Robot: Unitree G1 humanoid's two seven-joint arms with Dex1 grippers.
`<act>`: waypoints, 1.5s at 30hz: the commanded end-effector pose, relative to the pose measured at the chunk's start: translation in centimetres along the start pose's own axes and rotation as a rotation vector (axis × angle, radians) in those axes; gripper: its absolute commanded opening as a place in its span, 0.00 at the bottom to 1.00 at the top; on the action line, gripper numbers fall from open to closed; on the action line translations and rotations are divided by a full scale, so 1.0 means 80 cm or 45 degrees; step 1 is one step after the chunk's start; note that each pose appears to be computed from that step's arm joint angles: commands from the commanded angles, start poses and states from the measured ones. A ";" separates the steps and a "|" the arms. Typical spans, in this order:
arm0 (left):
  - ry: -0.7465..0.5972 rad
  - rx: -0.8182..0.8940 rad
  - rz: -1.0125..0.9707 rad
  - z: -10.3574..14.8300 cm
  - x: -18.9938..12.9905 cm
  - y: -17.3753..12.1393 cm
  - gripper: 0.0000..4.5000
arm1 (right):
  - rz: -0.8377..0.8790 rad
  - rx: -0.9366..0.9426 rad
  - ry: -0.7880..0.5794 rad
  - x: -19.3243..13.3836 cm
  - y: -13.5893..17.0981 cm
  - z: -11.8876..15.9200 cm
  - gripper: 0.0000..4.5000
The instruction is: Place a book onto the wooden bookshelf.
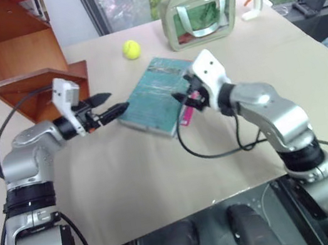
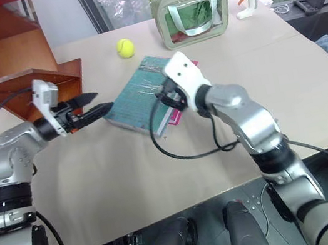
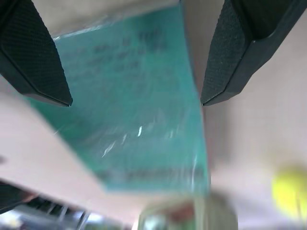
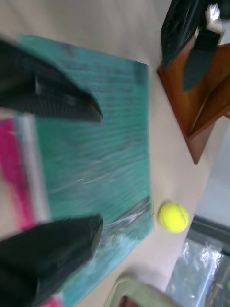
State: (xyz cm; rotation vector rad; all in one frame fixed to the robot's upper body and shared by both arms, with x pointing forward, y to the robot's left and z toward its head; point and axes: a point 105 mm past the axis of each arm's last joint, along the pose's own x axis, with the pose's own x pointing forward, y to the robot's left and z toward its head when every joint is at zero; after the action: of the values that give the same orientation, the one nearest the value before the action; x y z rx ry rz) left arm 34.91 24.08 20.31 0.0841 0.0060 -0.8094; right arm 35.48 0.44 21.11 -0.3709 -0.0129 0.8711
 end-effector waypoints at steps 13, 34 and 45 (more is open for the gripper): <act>0.132 -0.048 0.037 -0.008 -0.055 -0.011 1.00 | 0.312 -0.219 0.244 0.004 0.001 -0.064 0.01; 0.465 -0.617 -0.179 -0.029 0.077 -0.008 1.00 | -0.113 -0.029 -0.116 -0.139 0.015 0.008 0.74; 0.527 -0.783 -0.413 -0.016 0.024 -0.067 1.00 | -0.202 0.020 0.028 -0.164 -0.007 -0.034 0.74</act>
State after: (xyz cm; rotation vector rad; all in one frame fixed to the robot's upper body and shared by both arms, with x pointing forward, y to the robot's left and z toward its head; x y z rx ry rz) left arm 32.48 18.57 17.37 -0.3351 0.7152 -1.0997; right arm 27.88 -10.18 19.63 -0.3478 0.0325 0.7214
